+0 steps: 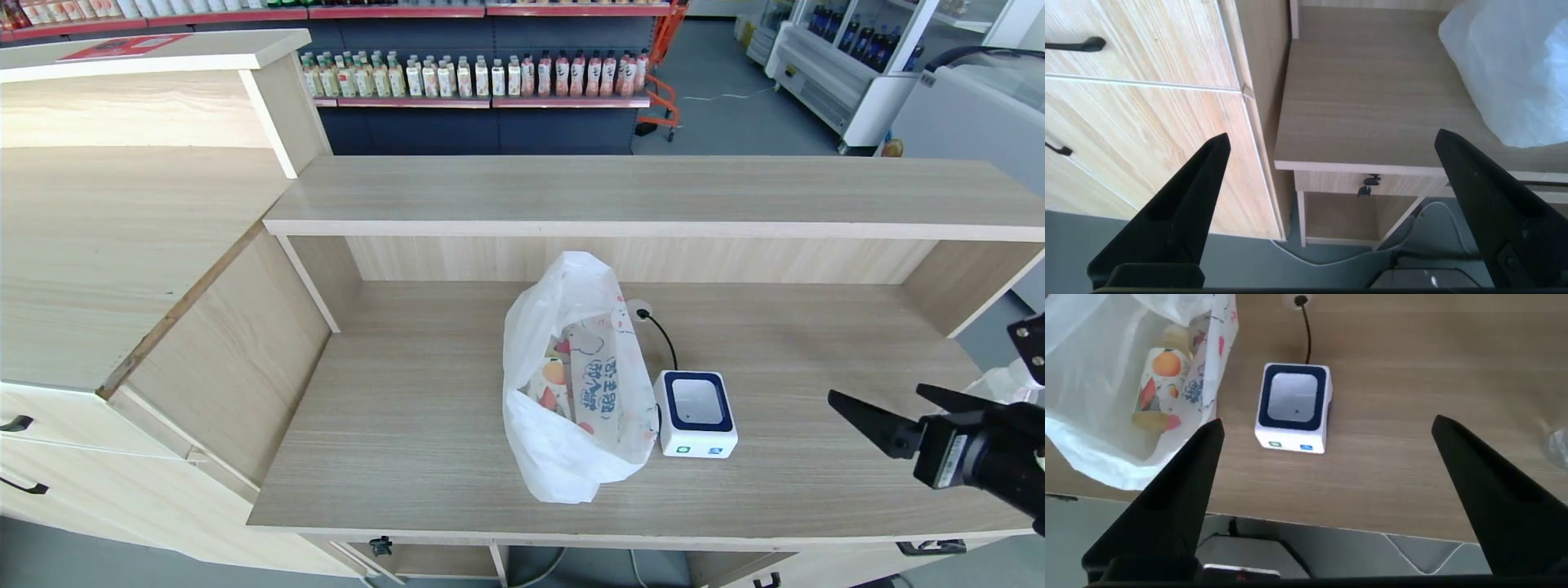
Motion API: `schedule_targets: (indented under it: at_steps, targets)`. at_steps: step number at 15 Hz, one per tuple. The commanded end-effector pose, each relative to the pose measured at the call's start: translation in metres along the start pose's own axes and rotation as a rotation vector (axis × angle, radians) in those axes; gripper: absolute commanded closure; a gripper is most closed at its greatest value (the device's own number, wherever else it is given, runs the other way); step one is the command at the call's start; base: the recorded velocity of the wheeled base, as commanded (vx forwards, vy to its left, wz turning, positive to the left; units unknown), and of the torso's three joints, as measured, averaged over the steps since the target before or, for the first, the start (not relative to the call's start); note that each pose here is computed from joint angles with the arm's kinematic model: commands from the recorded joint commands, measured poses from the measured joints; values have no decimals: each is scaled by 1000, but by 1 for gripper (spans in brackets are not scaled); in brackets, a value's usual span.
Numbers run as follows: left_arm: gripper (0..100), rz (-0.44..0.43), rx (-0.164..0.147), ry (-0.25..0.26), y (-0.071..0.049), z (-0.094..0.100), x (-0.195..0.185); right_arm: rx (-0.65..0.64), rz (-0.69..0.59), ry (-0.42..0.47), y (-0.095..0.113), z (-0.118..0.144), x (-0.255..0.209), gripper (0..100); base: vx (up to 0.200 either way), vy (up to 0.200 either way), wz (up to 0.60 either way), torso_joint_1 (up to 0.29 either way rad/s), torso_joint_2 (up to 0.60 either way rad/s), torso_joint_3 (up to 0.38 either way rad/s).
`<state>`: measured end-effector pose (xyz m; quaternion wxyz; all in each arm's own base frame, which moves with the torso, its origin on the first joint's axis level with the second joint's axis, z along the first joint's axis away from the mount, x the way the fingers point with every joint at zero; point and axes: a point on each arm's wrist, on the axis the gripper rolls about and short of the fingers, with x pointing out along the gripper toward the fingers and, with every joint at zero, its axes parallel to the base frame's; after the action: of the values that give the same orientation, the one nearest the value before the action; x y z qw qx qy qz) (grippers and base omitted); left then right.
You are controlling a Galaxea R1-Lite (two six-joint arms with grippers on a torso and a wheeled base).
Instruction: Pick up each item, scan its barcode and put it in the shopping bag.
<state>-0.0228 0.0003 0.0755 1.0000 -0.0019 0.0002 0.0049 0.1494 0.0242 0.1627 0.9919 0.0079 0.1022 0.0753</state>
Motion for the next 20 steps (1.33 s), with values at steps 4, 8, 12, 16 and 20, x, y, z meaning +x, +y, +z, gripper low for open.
schedule_targets:
  at_steps: [4,8,12,16,20]
  targets:
    - [0,1,-1,0,0,0,0,11,-212,-66,-9,-62,-99,0,0,0,0,0,0,0]
    - [0,1,-1,0,0,0,0,-31,-224,-130,-7,-114,-149,0,0,0,0,0,0,0]
    - [0,1,1,0,0,0,0,-18,-272,-113,-8,-112,-149,0,0,0,0,0,0,0]
    - [0,2,1,1,0,0,0,-19,-271,-113,-8,-113,-149,0,0,-100,0,1,1,-1]
    - [0,4,1,1,0,0,0,-22,-269,-111,-8,-113,-149,0,0,-200,0,8,-1,7]
